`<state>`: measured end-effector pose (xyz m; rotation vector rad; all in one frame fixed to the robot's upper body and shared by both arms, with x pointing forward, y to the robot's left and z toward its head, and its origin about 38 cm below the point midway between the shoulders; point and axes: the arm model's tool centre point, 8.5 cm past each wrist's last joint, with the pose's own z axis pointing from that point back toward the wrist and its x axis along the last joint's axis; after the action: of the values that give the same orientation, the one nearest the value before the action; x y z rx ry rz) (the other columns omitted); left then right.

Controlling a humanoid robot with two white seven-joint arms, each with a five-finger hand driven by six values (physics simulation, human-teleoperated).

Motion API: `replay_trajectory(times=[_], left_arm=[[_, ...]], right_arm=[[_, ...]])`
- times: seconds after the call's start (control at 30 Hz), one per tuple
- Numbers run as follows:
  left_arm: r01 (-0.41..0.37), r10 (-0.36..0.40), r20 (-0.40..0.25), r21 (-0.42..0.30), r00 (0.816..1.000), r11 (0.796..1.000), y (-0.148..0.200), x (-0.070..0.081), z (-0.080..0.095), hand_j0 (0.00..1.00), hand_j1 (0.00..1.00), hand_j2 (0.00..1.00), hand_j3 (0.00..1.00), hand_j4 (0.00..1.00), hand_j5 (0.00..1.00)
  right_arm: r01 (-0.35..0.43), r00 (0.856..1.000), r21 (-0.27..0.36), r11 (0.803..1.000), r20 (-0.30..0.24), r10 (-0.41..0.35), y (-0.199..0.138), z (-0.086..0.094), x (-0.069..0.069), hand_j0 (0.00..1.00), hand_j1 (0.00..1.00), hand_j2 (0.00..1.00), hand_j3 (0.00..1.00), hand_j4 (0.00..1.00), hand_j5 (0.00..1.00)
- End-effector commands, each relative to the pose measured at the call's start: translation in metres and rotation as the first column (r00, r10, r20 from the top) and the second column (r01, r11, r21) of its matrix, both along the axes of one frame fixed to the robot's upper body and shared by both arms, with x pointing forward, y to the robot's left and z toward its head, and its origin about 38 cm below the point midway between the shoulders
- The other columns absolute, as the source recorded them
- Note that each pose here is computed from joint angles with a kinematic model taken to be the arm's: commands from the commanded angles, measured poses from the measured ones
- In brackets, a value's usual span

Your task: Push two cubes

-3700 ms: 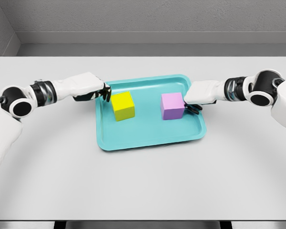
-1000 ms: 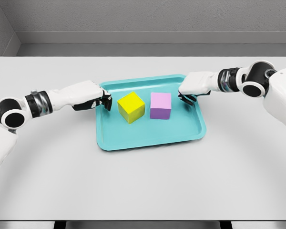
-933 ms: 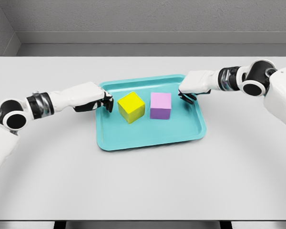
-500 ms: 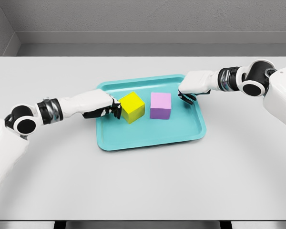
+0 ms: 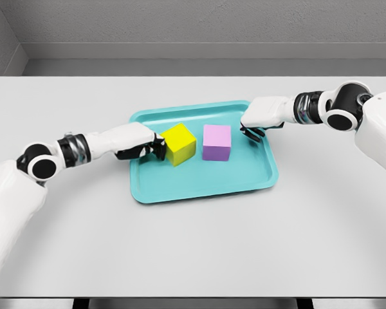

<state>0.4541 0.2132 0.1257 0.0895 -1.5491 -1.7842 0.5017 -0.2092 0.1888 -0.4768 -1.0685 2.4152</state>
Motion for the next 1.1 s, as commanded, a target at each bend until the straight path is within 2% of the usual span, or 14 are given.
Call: replay_trajectory(times=[0.0, 0.2, 0.5, 0.73, 1.07], left_arm=[[-0.005, 0.005, -0.01, -0.01, 1.0, 1.0, -0.001, 0.0, -0.002, 0.34, 0.34, 0.34, 0.34, 0.34, 0.34], [-0.026, 0.026, -0.028, -0.004, 0.999, 1.0, 0.005, 0.006, -0.006, 0.34, 0.34, 0.34, 0.34, 0.34, 0.34], [-0.045, 0.045, -0.023, -0.002, 0.999, 0.999, 0.01, 0.014, 0.0, 0.34, 0.34, 0.34, 0.34, 0.34, 0.34], [-0.043, 0.042, -0.042, -0.024, 0.998, 0.999, -0.001, 0.019, -0.004, 0.34, 0.34, 0.34, 0.34, 0.34, 0.34], [-0.042, 0.041, -0.042, -0.035, 0.998, 0.998, -0.008, 0.026, 0.0, 0.34, 0.34, 0.34, 0.34, 0.34, 0.34]], right_arm=[[0.002, 1.0, 0.003, 1.0, 0.0, -0.002, 0.0, 0.0, 0.0, 0.13, 0.13, 0.13, 0.13, 0.13, 0.13], [0.008, 1.0, 0.002, 1.0, -0.003, -0.008, -0.002, 0.0, 0.001, 0.13, 0.13, 0.13, 0.13, 0.13, 0.13], [0.008, 1.0, 0.003, 1.0, -0.002, -0.008, -0.002, 0.0, 0.001, 0.13, 0.13, 0.13, 0.13, 0.13, 0.13], [0.007, 1.0, 0.003, 1.0, -0.001, -0.007, -0.002, 0.0, 0.001, 0.13, 0.13, 0.13, 0.13, 0.13, 0.13], [0.008, 1.0, 0.005, 1.0, -0.004, -0.008, -0.001, -0.001, 0.001, 0.13, 0.13, 0.13, 0.13, 0.13, 0.13]])
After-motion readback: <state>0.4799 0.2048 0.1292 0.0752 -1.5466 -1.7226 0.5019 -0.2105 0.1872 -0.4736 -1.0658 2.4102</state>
